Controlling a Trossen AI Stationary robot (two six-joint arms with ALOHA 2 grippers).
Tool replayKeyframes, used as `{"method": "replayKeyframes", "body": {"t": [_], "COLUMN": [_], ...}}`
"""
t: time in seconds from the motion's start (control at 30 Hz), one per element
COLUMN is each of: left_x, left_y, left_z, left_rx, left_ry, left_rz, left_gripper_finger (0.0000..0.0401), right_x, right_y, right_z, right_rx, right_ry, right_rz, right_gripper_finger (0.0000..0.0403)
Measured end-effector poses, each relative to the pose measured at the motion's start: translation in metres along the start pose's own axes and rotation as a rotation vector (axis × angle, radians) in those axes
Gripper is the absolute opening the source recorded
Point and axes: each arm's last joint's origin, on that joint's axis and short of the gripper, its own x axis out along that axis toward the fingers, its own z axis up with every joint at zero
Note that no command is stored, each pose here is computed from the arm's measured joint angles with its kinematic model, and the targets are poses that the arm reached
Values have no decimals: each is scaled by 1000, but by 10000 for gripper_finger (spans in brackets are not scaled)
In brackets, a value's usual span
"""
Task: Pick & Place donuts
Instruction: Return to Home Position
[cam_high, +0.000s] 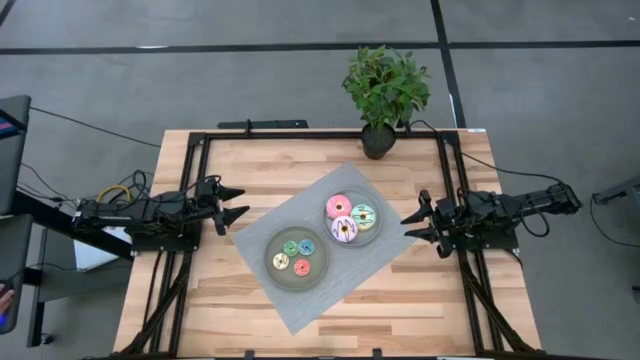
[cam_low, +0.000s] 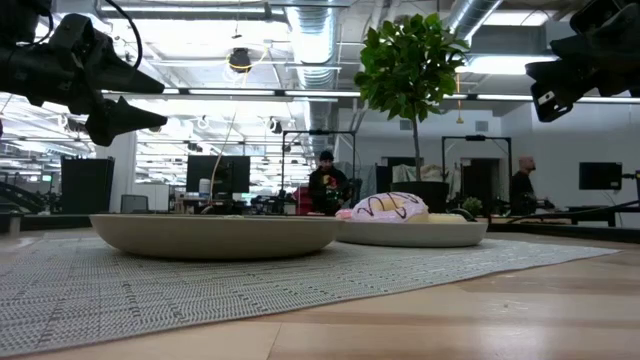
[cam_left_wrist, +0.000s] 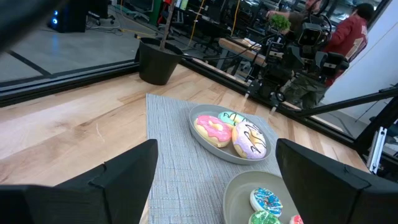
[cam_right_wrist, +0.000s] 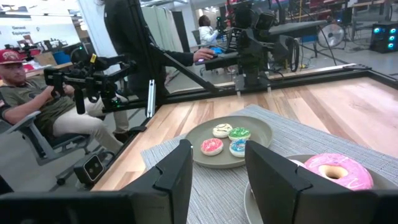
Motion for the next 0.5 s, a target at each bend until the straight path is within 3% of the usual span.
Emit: {"method": "replayKeyframes", "body": {"t": [0.5], "left_x": [0], "left_y": [0], "left_z": [0], "left_rx": [0], "left_ry": [0], "left_rz": [0], "left_gripper_finger": [320], "right_x": [0], "right_y": [0], "right_z": [0], "right_rx": [0], "right_ry": [0], "right_rz": [0], "right_gripper_finger": [141]}}
